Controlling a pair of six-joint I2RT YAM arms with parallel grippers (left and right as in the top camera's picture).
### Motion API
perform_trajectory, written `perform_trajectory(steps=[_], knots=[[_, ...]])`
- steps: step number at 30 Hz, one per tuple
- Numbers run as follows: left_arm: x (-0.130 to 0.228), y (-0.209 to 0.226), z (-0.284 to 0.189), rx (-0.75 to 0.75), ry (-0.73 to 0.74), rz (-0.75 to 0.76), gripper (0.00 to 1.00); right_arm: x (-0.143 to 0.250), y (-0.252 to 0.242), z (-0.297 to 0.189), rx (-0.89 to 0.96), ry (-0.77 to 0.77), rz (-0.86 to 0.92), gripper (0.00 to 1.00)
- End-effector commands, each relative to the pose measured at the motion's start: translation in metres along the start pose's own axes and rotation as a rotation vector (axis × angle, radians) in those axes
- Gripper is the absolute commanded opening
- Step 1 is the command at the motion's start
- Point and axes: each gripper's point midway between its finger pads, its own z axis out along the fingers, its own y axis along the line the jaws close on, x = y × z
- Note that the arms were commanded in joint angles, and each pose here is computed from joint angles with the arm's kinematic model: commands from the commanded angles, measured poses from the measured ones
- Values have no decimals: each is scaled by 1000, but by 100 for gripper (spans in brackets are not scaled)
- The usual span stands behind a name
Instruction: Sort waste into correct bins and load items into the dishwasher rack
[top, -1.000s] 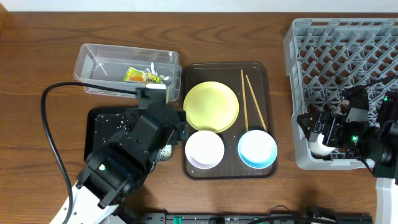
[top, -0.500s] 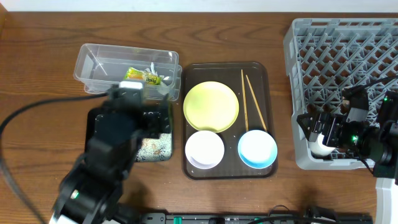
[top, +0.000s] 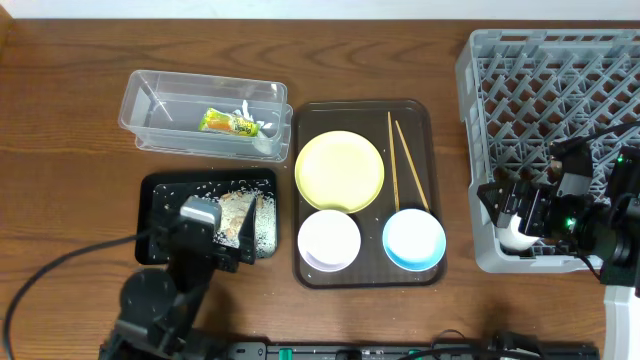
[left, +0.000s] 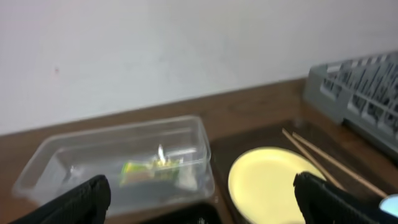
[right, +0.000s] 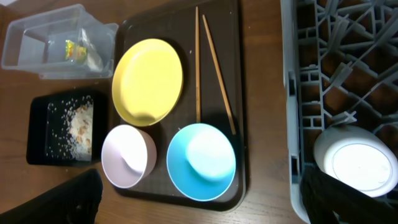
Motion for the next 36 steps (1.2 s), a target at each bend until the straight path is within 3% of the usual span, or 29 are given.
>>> perform_trajectory(steps=[1,19,29,36], knots=[[20,-6,5,27,-26,20,96,-2,4,-2,-6,-6,-3,99],[90,-13,15,46,-48,22,96,-2,4,-2,-6,-6,-3,99],[129,-14,25,48,31,27,96,-2,4,-2,-6,-6,-3,99],[127,-14,27,47,0,25,96,-2,4,-2,-6,-6,-3,99]])
